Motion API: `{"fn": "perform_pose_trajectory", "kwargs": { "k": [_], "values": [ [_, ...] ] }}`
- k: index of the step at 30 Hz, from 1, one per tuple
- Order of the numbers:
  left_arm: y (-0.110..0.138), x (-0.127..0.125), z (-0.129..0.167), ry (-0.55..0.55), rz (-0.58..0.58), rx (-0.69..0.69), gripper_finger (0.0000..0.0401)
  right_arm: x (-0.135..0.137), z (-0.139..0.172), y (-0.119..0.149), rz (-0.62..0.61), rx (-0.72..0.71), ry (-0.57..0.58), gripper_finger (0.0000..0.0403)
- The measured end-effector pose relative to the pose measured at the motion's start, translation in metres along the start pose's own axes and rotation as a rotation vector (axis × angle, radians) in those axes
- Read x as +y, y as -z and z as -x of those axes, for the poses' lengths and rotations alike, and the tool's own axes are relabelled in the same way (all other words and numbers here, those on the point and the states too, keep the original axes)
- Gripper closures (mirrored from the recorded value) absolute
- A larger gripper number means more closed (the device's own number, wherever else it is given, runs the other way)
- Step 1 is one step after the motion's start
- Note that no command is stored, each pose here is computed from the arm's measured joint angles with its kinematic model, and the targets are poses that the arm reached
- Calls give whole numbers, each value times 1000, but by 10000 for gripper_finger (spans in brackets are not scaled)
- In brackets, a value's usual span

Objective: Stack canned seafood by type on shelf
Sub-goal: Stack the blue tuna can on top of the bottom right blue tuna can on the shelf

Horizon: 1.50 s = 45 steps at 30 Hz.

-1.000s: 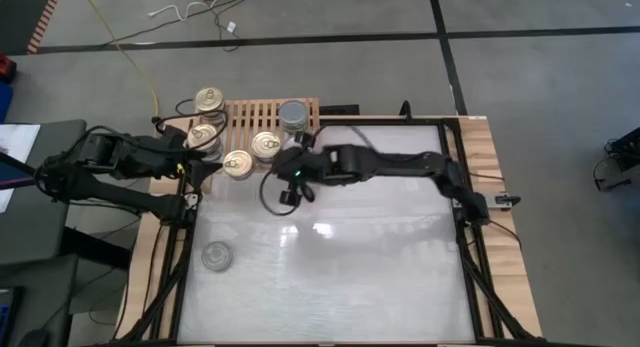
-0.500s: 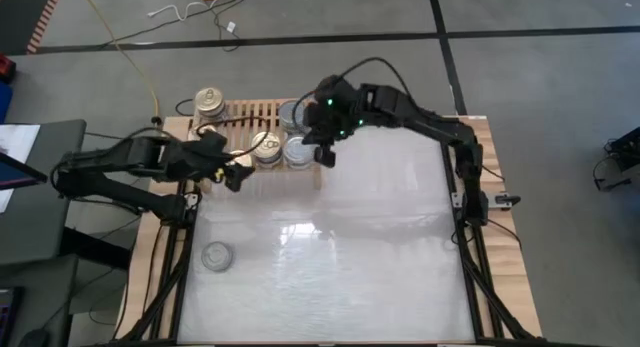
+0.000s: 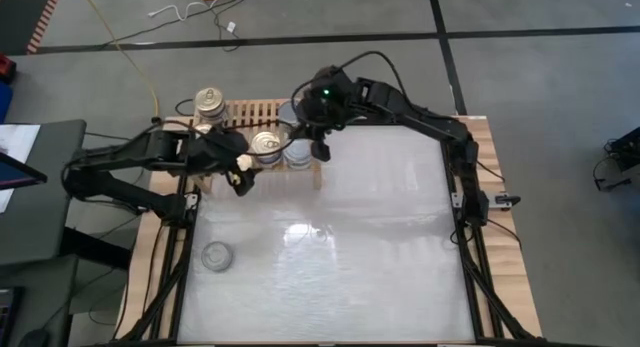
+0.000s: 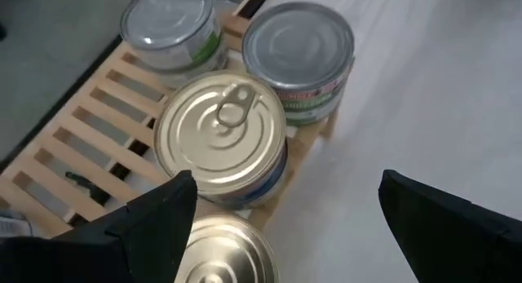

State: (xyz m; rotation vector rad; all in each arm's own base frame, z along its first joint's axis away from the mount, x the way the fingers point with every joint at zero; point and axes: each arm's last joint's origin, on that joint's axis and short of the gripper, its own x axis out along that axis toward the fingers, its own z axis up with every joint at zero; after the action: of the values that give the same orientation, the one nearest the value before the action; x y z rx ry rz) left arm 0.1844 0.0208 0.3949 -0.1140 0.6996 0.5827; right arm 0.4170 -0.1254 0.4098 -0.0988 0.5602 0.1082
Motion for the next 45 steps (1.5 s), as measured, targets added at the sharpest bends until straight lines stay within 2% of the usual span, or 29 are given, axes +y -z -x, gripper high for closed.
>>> {"fn": "perform_pose_trajectory", "kwargs": {
  "k": [4, 11, 16, 22, 28, 32, 45],
  "values": [
    [3, 3, -2, -21, 1, 38, 34, -4, -20, 1, 15, -30, 15, 379],
    [7, 11, -3, -88, -112, 91, 34, -13, -54, 14, 33, -13, 32, 379],
    [7, 19, -6, -124, -95, 116, 34, -16, -56, 13, 34, -5, 135, 379],
    [9, 33, -12, -61, -56, 140, 34, -22, -51, 5, 9, -83, 188, 379],
    [10, 48, -15, 30, -26, 106, 34, -23, -51, 6, -4, -83, 190, 379],
    [15, 52, -27, 88, -34, 120, 34, -24, -51, 6, -34, -81, 189, 379],
    [23, 52, -46, 108, -129, 120, 34, -30, -48, 17, -128, -4, 183, 378]
  ]
}}
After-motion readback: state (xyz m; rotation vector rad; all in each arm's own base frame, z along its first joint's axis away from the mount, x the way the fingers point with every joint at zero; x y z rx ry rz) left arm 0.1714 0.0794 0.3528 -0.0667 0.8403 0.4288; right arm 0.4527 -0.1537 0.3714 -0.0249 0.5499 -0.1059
